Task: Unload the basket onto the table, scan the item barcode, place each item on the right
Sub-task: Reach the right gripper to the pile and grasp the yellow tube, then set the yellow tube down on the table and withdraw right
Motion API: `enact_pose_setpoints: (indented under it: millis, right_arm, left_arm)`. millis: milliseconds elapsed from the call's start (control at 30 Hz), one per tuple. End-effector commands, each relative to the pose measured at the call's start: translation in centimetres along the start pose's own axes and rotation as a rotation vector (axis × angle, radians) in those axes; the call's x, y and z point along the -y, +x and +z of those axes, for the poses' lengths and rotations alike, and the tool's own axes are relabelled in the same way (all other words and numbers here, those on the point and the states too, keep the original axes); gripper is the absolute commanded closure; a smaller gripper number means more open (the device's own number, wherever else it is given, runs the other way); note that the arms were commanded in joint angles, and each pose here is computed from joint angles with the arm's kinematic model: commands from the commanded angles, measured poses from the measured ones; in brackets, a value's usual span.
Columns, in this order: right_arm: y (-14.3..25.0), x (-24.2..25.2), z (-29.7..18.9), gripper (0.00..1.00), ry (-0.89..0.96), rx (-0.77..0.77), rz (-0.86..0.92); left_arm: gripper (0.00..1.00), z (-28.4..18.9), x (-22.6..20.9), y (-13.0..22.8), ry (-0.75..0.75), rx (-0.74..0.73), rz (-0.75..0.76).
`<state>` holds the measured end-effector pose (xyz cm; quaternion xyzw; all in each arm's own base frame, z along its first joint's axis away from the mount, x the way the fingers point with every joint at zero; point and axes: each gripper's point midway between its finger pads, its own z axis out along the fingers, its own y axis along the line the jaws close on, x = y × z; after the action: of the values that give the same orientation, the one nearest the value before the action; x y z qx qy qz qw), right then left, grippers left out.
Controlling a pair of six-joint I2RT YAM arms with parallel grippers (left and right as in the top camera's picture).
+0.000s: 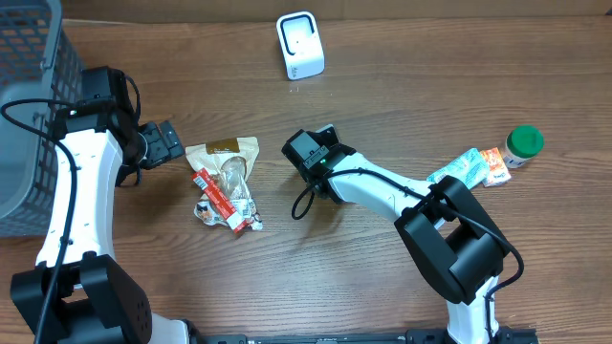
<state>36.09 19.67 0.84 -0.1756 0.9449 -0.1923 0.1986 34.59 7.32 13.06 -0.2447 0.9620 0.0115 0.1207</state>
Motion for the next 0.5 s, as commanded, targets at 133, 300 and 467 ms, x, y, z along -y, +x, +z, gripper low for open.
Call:
enact_pose_setpoints:
  millis: [133, 300, 467]
  right_arm:
    - [0.2, 0.0, -0.2, 0.61, -0.015, -0.017, 0.010]
    - [-0.2, 0.1, -1.4, 0.61, -0.042, -0.029, 0.008]
    - [-1.2, -0.7, -3.6, 0.59, -0.146, -0.032, 0.022]
  left_arm:
    - [0.00, -0.6, 0.3, -0.6, 0.010, 0.020, 0.019]
    - [0.00, -0.6, 0.3, -0.6, 0.010, 0.020, 0.019]
    - [0.00, -0.6, 0.3, -0.6, 0.010, 0.020, 0.019]
